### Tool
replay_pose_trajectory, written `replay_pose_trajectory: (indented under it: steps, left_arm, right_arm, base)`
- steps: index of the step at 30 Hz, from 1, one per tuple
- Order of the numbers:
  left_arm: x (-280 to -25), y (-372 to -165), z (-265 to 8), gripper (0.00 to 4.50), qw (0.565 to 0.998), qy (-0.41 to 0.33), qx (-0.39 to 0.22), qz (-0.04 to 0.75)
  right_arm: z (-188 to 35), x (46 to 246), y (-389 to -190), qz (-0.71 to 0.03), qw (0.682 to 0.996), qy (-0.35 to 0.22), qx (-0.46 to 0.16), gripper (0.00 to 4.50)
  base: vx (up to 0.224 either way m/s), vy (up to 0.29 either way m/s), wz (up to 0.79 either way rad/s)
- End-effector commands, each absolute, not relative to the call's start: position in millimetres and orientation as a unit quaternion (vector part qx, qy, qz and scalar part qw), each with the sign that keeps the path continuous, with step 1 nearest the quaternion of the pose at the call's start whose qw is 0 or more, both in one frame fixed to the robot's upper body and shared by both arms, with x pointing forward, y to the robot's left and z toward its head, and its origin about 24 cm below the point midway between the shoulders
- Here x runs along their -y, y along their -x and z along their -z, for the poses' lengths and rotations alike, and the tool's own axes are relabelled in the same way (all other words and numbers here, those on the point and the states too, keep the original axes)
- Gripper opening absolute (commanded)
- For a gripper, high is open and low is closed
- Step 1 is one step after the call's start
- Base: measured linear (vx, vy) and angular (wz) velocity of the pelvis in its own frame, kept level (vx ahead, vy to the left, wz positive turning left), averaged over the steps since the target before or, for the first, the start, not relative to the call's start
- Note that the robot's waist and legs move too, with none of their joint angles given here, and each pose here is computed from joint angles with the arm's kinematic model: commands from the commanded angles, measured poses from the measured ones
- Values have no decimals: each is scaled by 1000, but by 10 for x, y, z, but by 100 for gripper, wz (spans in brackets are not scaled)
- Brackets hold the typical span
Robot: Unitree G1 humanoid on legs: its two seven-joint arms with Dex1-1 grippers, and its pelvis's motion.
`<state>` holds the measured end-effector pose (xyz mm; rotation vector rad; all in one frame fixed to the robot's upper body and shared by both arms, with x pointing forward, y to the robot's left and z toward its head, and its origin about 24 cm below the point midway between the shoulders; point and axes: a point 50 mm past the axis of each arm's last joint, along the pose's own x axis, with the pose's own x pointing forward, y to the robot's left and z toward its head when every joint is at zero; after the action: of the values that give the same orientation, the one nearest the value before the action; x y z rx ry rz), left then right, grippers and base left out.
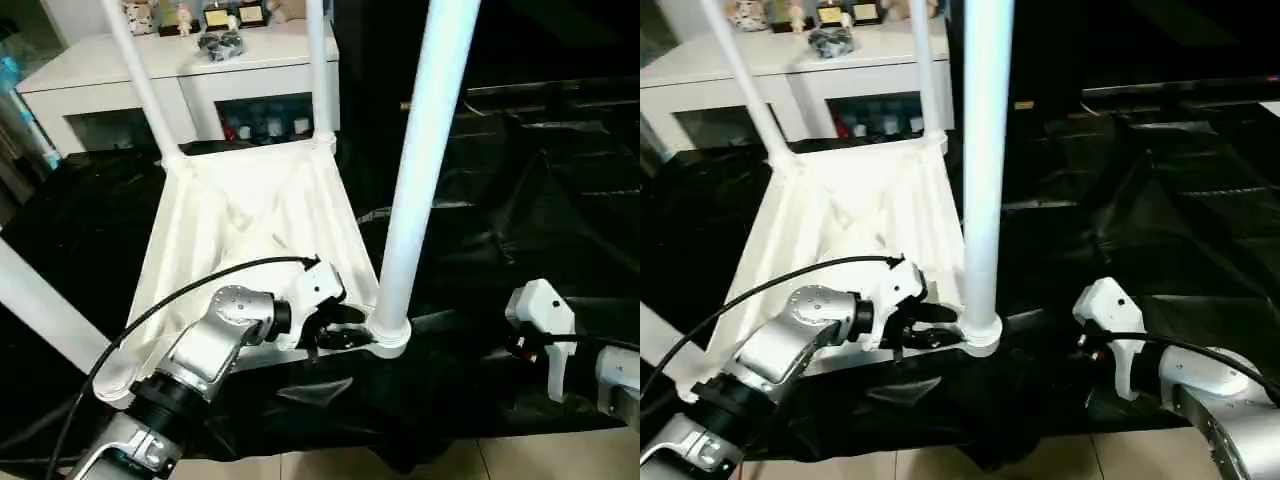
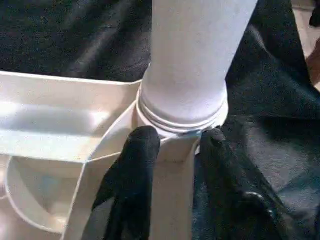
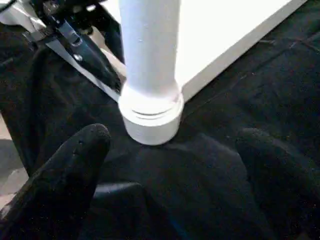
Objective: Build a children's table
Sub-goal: Rotate leg to tighten
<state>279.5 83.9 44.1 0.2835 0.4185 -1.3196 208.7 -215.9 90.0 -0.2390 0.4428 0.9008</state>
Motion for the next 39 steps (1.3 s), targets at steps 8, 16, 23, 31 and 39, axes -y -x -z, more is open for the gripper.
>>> replay_pose_trajectory:
  steps: [8,16,23,31,39]
  left_arm:
    - [-1006,-2733,-498,202,762,-106,-191,609]
    - [-1086,-2651,-446,230,745,-113,-215,621]
    - [-1039,-2696,-420,230,748,-114,-212,618]
    - [-980,-2718,-371,177,732,-105,-225,634]
    - [-973,-2720,-341,115,721,-97,-238,643]
  right_arm:
    - [-943,2160,-2169,-438,867,125,-201,450]
    - [-939,2176,-2176,-451,860,126,-204,450]
    - [-935,2182,-2173,-453,858,124,-206,450]
    - [-926,2182,-2152,-457,856,125,-209,450]
    - [-921,2192,-2137,-457,855,124,-210,450]
  base:
    - [0,0,0]
    - [0,0,0]
    - [0,0,0]
    - [0,0,0]
    - [0,0,0]
